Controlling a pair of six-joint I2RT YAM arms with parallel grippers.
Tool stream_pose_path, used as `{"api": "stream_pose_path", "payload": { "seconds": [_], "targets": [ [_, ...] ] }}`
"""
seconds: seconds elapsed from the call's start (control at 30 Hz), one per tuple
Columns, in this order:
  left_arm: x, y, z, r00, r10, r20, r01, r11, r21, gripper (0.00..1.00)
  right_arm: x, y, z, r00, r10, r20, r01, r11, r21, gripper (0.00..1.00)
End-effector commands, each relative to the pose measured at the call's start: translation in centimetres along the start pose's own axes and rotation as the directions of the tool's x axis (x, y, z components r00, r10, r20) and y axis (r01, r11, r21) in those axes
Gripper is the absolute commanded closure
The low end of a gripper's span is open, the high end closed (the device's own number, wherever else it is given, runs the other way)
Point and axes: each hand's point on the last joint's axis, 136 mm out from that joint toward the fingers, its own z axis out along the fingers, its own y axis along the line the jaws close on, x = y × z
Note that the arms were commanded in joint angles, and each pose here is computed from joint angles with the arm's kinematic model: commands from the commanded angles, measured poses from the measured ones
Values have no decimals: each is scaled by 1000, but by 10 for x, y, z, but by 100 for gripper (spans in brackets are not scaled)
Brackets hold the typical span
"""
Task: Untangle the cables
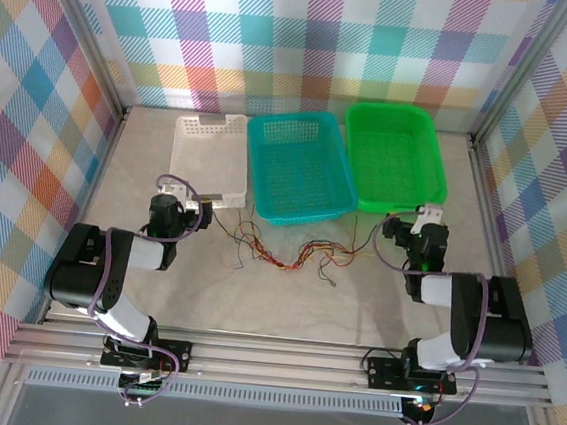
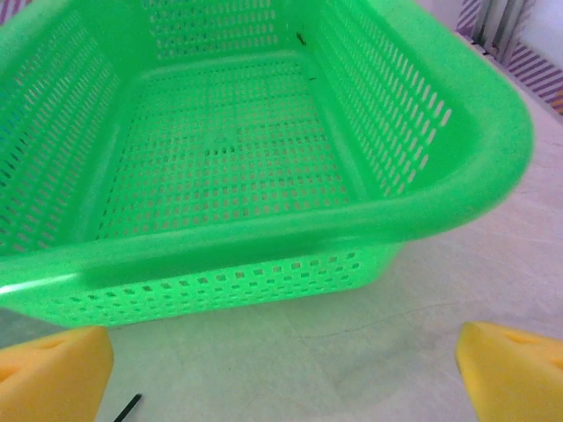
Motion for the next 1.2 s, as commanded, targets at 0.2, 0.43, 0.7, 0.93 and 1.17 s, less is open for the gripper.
{"api": "stream_pose_path", "payload": {
  "seconds": [0.2,0.43,0.7,0.93,1.17],
  "targets": [
    [-15,-4,0,999,8,48,-9,1000,18,0,-62,9,-48,996,41,78,-38,998,-46,0],
    [-15,-4,0,999,8,48,-9,1000,17,0,-95,41,-76,984,161,80,-138,962,-237,0],
    [-15,-4,0,999,5,48,-6,1000,20,0,-112,95,-116,899,398,-181,-433,749,-502,0],
    [-15,-3,1,999,-5,47,4,1000,30,0,-97,97,-128,883,399,-249,-470,741,-480,0],
    [-22,4,-6,998,-25,64,25,1000,-7,0,-77,93,-143,909,367,-200,-418,808,-416,0]
  ]
}}
